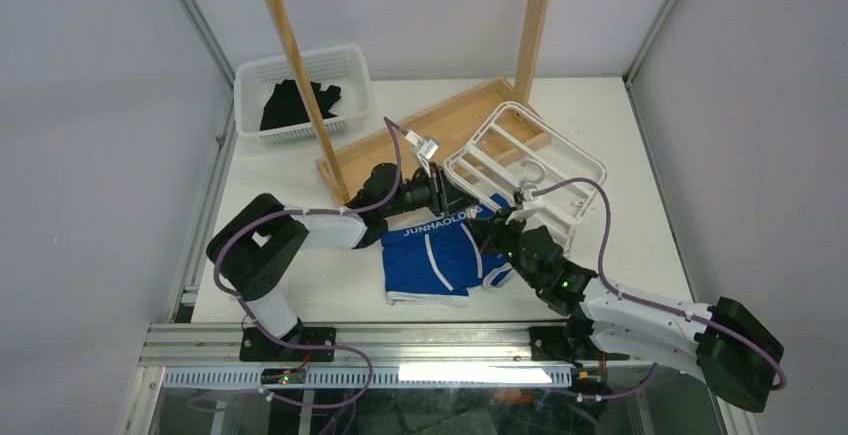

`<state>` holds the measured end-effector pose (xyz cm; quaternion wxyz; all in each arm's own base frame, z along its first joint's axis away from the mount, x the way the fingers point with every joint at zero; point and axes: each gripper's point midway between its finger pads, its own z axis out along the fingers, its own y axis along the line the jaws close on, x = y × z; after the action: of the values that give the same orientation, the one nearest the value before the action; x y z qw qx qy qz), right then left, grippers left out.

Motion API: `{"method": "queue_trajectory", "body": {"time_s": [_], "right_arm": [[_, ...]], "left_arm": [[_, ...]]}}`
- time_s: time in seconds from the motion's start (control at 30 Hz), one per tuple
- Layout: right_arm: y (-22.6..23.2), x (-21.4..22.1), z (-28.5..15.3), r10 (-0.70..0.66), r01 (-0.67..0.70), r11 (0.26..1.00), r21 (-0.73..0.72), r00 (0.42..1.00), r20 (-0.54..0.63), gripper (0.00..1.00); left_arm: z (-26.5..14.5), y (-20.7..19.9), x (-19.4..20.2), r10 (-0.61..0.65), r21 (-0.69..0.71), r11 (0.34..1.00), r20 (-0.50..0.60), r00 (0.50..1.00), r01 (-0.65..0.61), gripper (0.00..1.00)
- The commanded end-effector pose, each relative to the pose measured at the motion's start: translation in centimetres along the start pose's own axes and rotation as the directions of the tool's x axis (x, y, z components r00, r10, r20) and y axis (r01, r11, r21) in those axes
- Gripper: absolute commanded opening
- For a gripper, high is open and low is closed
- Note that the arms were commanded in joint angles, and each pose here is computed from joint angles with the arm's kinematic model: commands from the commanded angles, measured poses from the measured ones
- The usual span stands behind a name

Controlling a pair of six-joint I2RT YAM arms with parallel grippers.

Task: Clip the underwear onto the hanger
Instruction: Open the clamp at the hanger.

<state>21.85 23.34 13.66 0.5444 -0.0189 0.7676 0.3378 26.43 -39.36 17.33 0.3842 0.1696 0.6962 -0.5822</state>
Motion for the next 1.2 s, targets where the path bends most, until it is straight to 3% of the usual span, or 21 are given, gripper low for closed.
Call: {"method": "queue_trajectory", "body": {"time_s": [0.0,0.13,0.23,0.43,1.0,1.17], "right_arm": [[2.0,-2.9,0.1,0.024,-0.020,0.998,-0.053,0.997,0.077,0.10],[1.9,-3.2,0.2,-0.006,0.009,0.999,-0.040,0.997,0.079,0.36],[1.8,-3.5,0.0,-0.033,0.036,0.999,-0.032,0.996,0.085,0.45],[1.6,-4.1,0.0,-0.100,0.102,0.995,-0.017,0.991,0.090,0.49],[-0.9,-4.9,-1.1,-0.131,0.122,0.983,0.134,0.990,0.060,0.51],[-1.2,-5.7,-1.7,-0.108,0.094,0.983,0.160,0.991,0.081,0.56]], "left_arm": [[0.5,-0.9,-2.2,0.075,-0.021,0.997,0.033,0.997,-0.074,0.00],[0.4,0.1,-2.3,0.112,-0.181,0.978,0.039,0.993,-0.103,0.00],[0.5,0.6,-2.6,0.134,-0.294,0.949,0.040,0.990,-0.116,0.00],[0.4,1.2,-2.7,0.082,-0.462,0.886,0.054,0.995,-0.048,0.00],[0.0,0.5,-3.6,0.037,-0.561,0.828,0.089,0.995,0.020,0.00],[-0.2,0.6,-3.8,0.030,-0.580,0.814,0.095,0.995,0.031,0.00]]}}
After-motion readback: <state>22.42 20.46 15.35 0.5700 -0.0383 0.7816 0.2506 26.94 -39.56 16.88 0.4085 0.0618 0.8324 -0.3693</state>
